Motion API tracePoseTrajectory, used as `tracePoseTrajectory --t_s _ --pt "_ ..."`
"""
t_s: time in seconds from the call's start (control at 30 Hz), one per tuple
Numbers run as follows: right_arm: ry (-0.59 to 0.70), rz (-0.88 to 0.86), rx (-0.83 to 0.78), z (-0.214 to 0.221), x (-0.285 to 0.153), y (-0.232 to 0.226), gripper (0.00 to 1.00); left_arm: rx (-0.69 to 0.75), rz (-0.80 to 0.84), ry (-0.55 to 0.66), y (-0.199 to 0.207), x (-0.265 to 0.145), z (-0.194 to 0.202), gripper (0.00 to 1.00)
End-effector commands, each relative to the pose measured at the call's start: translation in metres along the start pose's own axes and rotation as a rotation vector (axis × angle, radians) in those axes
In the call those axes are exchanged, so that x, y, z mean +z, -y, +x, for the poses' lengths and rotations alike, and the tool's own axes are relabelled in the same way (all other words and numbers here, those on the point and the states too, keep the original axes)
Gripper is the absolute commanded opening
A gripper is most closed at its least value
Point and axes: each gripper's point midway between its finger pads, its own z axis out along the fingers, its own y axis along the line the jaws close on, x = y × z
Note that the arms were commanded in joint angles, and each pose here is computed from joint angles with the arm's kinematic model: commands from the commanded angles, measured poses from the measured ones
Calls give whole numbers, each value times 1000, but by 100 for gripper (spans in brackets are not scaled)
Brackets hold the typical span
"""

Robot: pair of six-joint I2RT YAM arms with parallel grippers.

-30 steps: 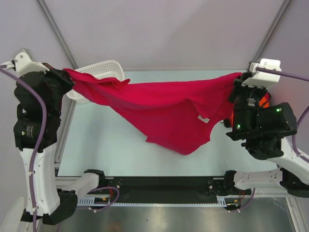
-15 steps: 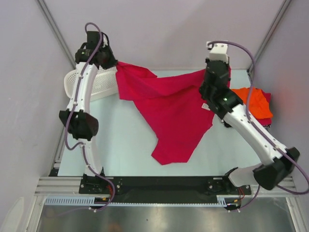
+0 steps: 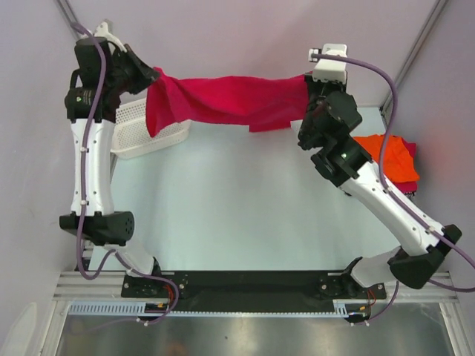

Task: Fold and stack the t-shirts
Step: Flatten out the tshirt

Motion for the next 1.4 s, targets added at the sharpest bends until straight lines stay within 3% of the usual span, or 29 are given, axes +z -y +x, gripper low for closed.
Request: tracePoseTrajectory --t_s 0.0,0.03,0.23,0.33,0.57,0.63,0.67,0.7,0.73,0.77,0.8,0.9,0.97,1.07,1.17,1.37 --pt "-58 26 -17 20 -25 17 0 -66 -52 -279 -38 23 91 3" --pt "-85 9 -23 39 -38 15 0 -76 -101 -343 -56 18 119 3" --pt "-202 -27 -62 88 -96 43 0 -82 -336 -498 -128 -24 202 1" --pt "-286 -58 -96 127 -124 54 0 -109 -473 -524 -165 -50 222 1" --pt "-634 -200 -117 220 -186 69 0 -190 -632 -600 -209 -85 258 0" --pt "-701 -191 -28 241 -203 64 0 -226 -659 -635 -219 -91 271 0" --pt "-716 -204 -3 244 -209 60 0 -243 -651 -655 -218 -92 276 5" --pt "-771 -251 -14 256 -221 53 2 -261 -656 -666 -223 -93 278 19" --pt "-795 -275 10 260 -226 44 13 -275 -653 -684 -223 -94 282 27" --pt "-817 -274 14 264 -230 43 31 -289 -658 -687 -224 -96 282 55" --pt "-852 -269 39 270 -236 40 56 -297 -667 -684 -225 -97 281 99" --pt "-844 -336 93 259 -242 27 90 -273 -668 -604 -221 -99 261 100" --pt "-787 -369 129 242 -234 17 100 -260 -644 -537 -214 -98 243 99" --pt "-711 -365 131 223 -213 9 100 -252 -606 -468 -207 -89 223 99" --pt "-696 -349 83 231 -183 -2 100 -266 -539 -430 -204 -66 219 100" --pt "-801 -316 78 290 -121 -26 100 -266 -524 -551 -221 -27 242 100"
